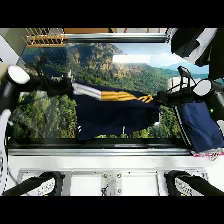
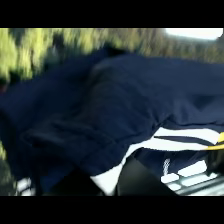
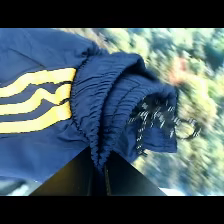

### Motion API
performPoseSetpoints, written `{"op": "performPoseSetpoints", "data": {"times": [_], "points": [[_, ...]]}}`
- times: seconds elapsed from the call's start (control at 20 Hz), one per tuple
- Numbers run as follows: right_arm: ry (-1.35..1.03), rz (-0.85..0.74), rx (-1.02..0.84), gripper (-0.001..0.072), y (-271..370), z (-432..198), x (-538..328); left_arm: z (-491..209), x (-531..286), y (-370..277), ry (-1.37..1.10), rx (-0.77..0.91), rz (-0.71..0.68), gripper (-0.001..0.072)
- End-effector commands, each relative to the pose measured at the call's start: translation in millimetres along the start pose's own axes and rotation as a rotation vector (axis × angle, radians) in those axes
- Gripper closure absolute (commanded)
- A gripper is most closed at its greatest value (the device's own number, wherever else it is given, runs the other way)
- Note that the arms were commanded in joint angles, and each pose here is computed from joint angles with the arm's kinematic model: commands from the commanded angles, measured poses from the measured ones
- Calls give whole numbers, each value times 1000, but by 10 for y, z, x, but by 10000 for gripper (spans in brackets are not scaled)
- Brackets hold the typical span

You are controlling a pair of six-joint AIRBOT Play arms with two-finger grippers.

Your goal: Fold the clothes and pants, and hang the long-sleeved shirts on hangers.

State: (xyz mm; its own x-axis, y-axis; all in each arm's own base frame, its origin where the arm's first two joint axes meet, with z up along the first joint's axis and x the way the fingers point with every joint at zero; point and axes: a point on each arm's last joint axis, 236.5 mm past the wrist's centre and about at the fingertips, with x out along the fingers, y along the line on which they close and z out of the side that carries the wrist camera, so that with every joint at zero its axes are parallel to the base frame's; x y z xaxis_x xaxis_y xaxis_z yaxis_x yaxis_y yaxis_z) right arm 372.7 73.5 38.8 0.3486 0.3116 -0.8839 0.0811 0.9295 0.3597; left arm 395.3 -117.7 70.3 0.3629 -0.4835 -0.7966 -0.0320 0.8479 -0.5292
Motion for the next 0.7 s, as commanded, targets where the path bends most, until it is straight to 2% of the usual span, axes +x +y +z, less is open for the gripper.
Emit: {"op": "performPoseSetpoints", "data": {"times": [0.0,0.25,0.65], "points": [[105,-58,-61,690,-201,-315,147,-906,320,364,96,-54,47,701],[216,-110,-32,690,-518,-843,508,-1772,662,671,155,-78,87,702],[264,-122,-5,684,-642,-1124,678,-1937,767,746,155,-68,101,701]]}}
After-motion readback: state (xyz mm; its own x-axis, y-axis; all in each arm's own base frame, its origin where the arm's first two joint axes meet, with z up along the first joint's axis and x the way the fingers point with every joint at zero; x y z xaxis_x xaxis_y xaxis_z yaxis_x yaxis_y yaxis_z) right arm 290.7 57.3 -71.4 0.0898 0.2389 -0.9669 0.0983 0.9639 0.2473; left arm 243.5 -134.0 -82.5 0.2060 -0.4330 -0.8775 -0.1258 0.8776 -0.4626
